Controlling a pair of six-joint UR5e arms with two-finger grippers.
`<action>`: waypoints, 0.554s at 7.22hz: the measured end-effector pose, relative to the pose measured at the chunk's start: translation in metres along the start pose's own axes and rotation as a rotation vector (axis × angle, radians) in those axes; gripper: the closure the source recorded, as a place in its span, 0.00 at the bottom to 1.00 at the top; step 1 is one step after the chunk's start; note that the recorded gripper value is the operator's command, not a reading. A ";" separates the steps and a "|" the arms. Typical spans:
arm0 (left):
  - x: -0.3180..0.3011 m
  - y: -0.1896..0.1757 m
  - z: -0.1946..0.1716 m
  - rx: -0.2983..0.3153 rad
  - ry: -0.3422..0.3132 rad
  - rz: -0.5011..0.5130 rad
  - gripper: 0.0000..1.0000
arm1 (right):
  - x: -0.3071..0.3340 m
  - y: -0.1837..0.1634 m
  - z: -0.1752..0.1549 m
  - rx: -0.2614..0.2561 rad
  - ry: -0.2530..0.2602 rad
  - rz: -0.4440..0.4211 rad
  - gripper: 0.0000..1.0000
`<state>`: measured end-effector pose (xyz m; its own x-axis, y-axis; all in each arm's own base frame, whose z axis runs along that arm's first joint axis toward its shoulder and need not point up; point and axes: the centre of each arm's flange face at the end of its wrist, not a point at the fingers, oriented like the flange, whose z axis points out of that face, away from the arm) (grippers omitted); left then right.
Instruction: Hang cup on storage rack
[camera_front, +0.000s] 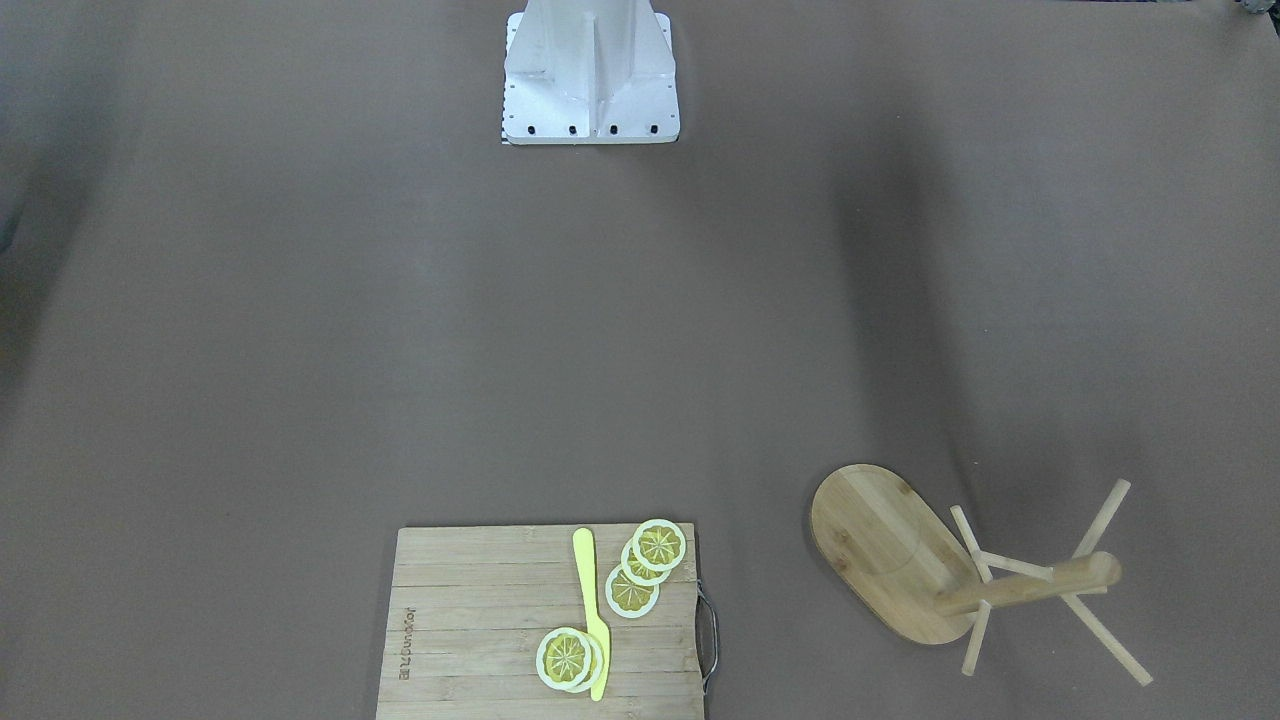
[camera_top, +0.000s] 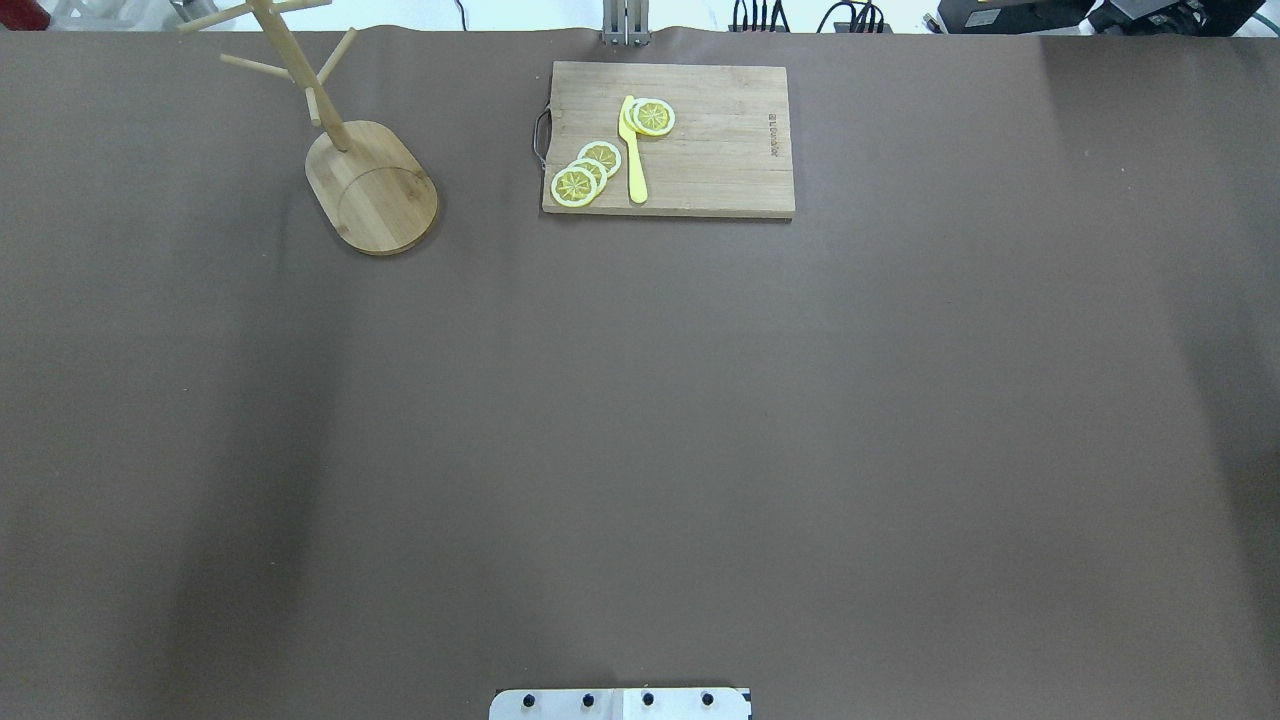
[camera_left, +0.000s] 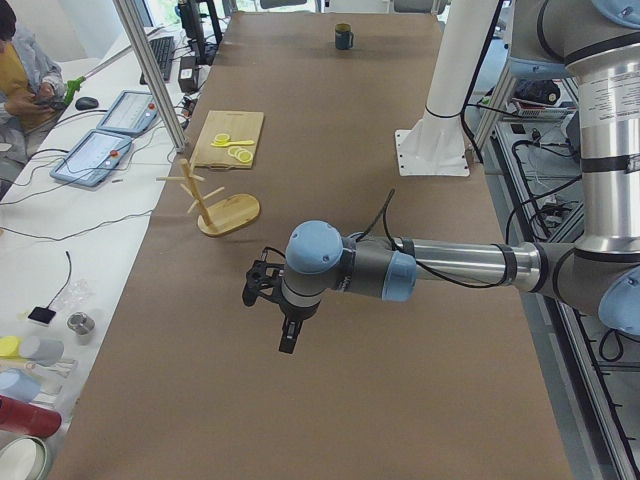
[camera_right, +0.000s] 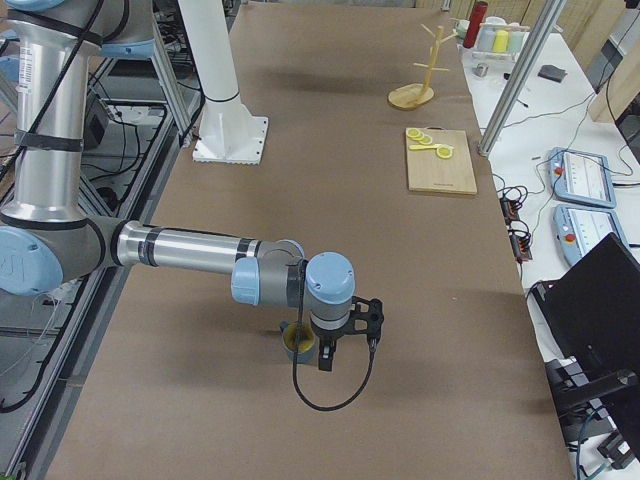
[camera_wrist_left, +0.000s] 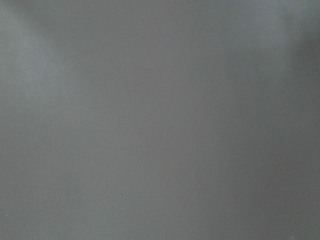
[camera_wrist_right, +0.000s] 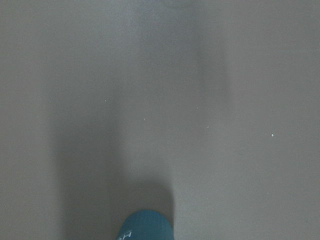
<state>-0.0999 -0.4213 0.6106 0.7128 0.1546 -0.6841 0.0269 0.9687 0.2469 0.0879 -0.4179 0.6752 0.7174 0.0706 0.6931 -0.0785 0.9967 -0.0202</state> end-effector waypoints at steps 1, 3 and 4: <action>-0.005 0.002 0.005 -0.009 0.002 -0.007 0.02 | -0.001 0.000 -0.001 0.028 -0.003 -0.027 0.00; -0.007 0.002 0.007 -0.012 0.004 -0.012 0.02 | 0.008 0.007 0.009 0.060 -0.011 -0.059 0.00; -0.004 0.001 0.003 -0.006 0.001 -0.008 0.02 | 0.012 0.014 0.014 0.063 -0.013 -0.066 0.00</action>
<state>-0.1004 -0.4214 0.6160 0.7116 0.1468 -0.6871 0.0290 0.9710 0.2374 0.0862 -0.4034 0.6933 0.7137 0.0039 0.7005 -0.0753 0.9946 0.0712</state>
